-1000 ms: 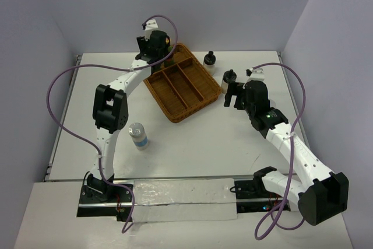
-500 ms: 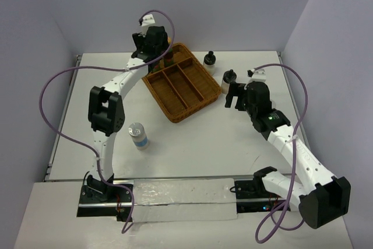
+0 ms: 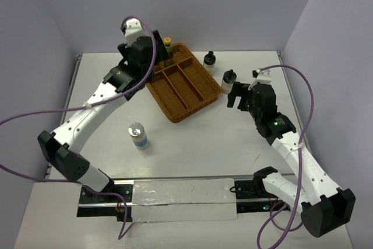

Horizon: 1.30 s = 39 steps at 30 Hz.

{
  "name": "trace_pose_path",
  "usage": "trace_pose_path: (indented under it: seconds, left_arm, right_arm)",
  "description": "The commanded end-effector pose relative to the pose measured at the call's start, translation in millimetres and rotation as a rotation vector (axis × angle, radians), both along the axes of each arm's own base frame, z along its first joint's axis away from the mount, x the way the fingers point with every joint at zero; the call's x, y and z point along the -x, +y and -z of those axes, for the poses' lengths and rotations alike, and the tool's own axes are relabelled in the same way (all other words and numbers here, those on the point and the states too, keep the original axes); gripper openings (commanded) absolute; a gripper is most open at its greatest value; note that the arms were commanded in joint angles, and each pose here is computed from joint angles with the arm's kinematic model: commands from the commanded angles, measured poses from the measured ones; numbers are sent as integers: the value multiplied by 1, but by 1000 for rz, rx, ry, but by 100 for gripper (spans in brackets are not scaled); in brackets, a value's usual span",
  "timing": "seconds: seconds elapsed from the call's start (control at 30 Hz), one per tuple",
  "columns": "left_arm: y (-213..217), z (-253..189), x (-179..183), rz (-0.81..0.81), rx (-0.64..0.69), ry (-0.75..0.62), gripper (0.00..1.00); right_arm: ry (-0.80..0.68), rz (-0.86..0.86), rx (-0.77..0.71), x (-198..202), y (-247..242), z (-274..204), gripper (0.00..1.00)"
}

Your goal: Organize the condiment bottles

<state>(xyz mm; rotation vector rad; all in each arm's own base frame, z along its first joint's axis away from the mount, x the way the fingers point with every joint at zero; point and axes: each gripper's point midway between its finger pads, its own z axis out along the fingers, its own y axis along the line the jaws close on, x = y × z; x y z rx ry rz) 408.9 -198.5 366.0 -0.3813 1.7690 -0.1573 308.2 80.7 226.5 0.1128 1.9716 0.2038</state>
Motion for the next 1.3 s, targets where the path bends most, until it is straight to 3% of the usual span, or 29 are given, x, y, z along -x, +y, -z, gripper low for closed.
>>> trace_pose_path:
  seconds: [0.0, 0.2, 0.37, 0.7, 1.27]
  left_arm:
    - [21, 47, 73, -50, -61, 178, 96]
    - [54, 115, 138, -109, -100, 385, 98]
    - [60, 133, 164, -123, -39, 429, 98]
    - [69, 169, 187, -170, 12, 510, 99]
    - [66, 224, 195, -234, -50, 641, 99]
  right_arm:
    - [-37, -14, -18, -4, 4, -13, 100]
    - [-33, -53, -32, -6, 13, -8, 100]
    - [-25, -54, -30, -7, 13, -5, 100]
    - [-19, -69, -35, -7, 16, -4, 100]
    - [-14, -82, -37, -10, 21, -4, 100]
